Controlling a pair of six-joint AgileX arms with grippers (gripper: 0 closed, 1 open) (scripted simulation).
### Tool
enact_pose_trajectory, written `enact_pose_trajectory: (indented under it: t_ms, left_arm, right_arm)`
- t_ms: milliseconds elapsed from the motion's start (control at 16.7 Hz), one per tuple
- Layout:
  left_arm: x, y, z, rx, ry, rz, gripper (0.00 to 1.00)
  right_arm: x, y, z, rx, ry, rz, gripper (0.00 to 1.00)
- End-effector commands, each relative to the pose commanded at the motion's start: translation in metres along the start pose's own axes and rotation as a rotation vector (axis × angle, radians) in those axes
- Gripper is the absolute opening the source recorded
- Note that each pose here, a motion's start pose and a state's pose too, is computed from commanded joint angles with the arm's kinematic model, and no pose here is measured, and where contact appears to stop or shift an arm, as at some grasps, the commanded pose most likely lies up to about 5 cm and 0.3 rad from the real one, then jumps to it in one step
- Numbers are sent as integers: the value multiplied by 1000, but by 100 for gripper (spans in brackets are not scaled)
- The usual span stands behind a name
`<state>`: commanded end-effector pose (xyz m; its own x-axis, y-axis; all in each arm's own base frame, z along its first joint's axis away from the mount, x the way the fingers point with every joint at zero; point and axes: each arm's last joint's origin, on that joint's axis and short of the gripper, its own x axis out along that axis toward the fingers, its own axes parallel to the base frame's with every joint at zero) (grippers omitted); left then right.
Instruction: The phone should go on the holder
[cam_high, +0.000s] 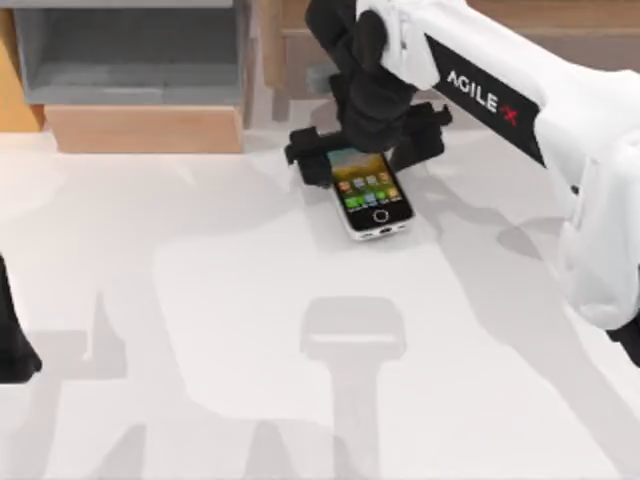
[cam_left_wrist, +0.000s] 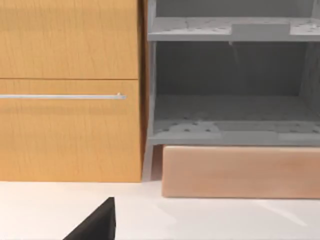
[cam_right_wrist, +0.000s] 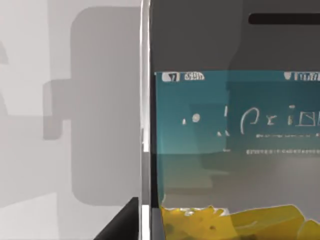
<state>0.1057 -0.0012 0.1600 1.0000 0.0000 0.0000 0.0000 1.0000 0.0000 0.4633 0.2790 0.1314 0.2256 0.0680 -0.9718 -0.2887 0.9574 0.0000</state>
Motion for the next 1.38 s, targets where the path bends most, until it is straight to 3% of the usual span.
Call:
enact_pose_trajectory:
  t_ms: [360, 540, 780, 1140, 1380]
  left_arm:
    - [0, 0, 0, 0, 0, 0, 100]
    - [0, 0, 0, 0, 0, 0, 100]
    - [0, 0, 0, 0, 0, 0, 100]
    - [0, 0, 0, 0, 0, 0, 100]
    - [0, 0, 0, 0, 0, 0, 100]
  right_arm:
    - [-10, 4, 1, -4, -23, 25, 0]
    - [-31, 11, -1, -23, -52, 113, 0]
    - [-57, 6, -8, -37, -90, 282, 0]
    - [-103, -68, -31, -2, -259, 546, 0]
    - [-136, -146, -69, 11, -480, 641, 0]
